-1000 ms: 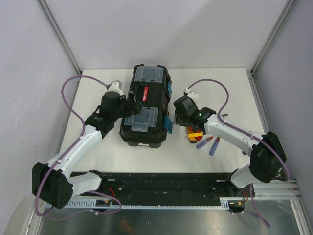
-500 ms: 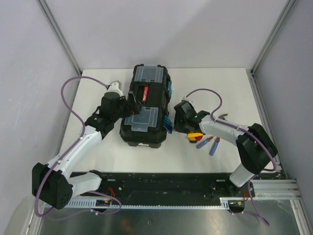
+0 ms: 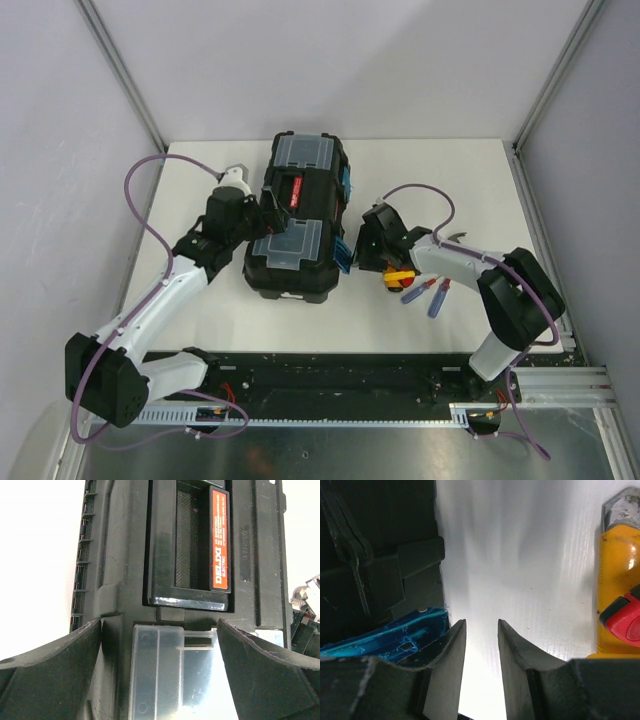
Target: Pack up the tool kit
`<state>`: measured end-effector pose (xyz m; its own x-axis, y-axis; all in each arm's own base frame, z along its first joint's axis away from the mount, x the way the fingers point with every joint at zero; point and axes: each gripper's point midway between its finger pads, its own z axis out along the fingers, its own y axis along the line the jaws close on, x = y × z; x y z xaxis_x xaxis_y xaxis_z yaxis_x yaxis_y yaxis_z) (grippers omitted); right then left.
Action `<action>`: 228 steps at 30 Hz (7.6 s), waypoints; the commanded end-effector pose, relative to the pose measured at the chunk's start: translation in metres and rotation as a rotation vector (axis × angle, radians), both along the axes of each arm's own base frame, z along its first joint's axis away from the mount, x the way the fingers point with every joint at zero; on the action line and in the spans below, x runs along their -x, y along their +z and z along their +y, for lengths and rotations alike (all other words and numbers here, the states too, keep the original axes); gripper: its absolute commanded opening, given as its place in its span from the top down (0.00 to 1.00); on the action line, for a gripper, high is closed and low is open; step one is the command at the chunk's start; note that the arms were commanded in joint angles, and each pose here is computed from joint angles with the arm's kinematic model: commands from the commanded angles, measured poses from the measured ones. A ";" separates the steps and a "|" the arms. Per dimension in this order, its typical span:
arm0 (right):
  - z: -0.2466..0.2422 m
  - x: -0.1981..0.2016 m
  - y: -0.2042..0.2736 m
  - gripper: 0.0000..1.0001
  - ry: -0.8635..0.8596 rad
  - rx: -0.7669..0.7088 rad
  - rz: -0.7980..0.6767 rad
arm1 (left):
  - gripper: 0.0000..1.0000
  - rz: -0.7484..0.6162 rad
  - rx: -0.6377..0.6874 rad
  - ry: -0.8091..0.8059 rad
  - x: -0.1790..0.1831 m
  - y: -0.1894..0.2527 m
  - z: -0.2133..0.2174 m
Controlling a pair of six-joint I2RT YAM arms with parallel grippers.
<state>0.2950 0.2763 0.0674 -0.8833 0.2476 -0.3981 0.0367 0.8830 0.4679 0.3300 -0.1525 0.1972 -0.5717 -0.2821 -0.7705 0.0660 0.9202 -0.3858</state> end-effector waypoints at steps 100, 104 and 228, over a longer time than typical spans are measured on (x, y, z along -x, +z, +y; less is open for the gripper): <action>-0.012 0.023 0.111 0.23 -0.197 -0.890 -0.313 | 0.02 0.383 -0.136 -0.163 0.072 -0.091 0.002; -0.016 0.021 0.102 0.17 -0.225 -0.912 -0.297 | 0.02 0.381 -0.135 -0.162 0.071 -0.090 0.002; 0.023 -0.179 0.080 0.17 0.037 -1.035 -0.415 | 0.01 0.375 -0.378 -0.286 -0.023 -0.107 -0.046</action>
<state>0.4859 0.2729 0.1212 -0.7164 0.6730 -0.1840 -0.1127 0.1486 0.9825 0.4259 -0.1770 0.1922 -0.5861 -0.0396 -0.8092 0.0901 0.9894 -0.1137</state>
